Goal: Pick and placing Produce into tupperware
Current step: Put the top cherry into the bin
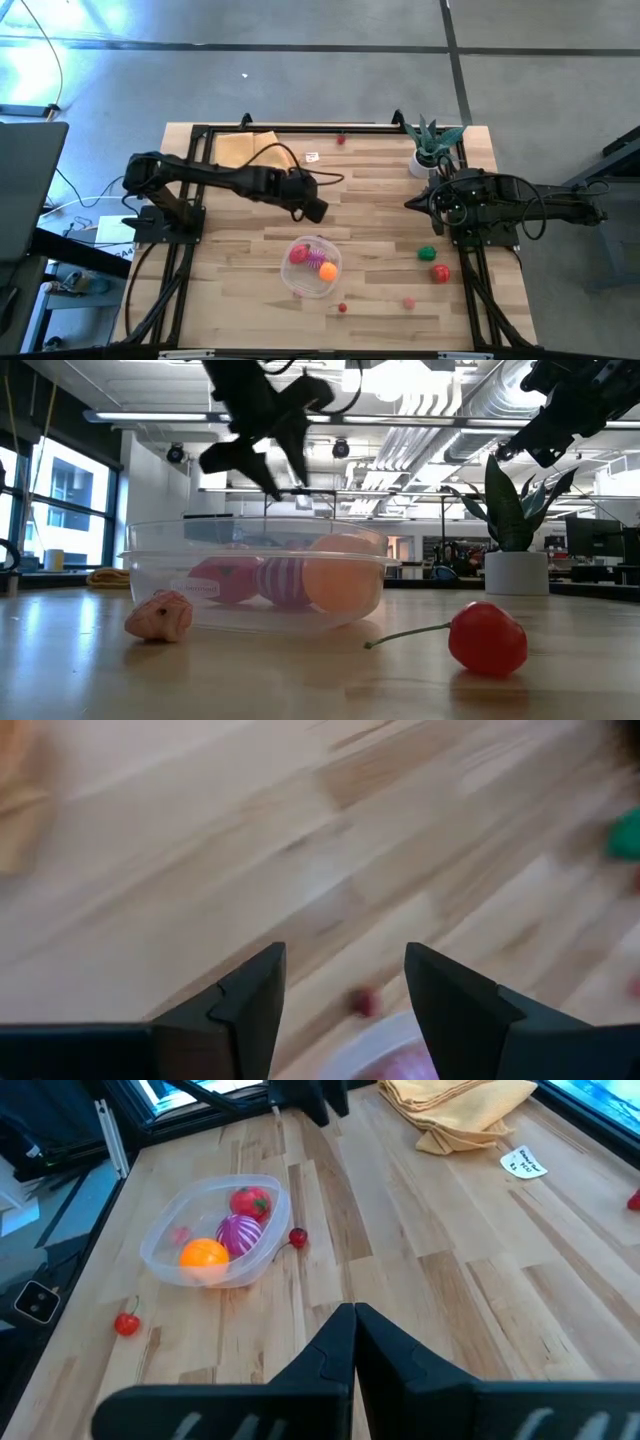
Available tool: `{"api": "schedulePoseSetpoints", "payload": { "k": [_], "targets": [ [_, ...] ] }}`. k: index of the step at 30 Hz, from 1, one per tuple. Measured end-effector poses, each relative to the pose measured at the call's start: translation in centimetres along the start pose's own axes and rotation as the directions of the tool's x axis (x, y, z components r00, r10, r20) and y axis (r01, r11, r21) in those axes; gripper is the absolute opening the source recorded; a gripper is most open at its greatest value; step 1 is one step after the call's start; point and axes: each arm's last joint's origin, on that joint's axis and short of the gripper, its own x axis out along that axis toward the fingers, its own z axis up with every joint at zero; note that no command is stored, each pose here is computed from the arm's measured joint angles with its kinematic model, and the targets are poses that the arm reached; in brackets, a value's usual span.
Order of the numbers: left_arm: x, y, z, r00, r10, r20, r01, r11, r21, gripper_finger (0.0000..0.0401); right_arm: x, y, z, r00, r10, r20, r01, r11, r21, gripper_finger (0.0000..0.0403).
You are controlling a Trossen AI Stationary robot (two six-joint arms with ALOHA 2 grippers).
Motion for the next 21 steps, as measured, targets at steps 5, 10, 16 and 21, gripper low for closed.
{"api": "schedulePoseSetpoints", "payload": {
  "k": [5, 10, 16, 21],
  "targets": [
    [0.6, -0.7, -0.3, 1.0, -0.015, 0.013, 0.016, 0.999, -0.039, 0.0195, 0.0, 0.0, 0.0, 1.0, -0.001, -0.002, 0.001, 1.0, 0.001, 0.0],
    [1.4, -1.9, -1.2, 1.0, -0.015, -0.01, 0.014, 0.998, -0.066, 0.0195, 0.0, 0.0, 0.0, 1.0, -0.001, -0.001, 0.001, 1.0, 0.0, 0.0],
    [2.2, -4.0, -1.9, 0.997, 0.038, -0.073, -0.04, 0.999, -0.025, 0.0195, 0.0, 0.0, 0.0, 1.0, -0.001, -0.001, 0.001, 1.0, 0.001, 0.0],
    [2.9, -5.3, -2.1, 0.978, 0.149, -0.143, -0.147, 0.989, 0.026, 0.0195, 0.0, 0.0, 0.0, 1.0, -0.001, -0.001, 0.001, 1.0, 0.0, 0.0]
  ]
}}
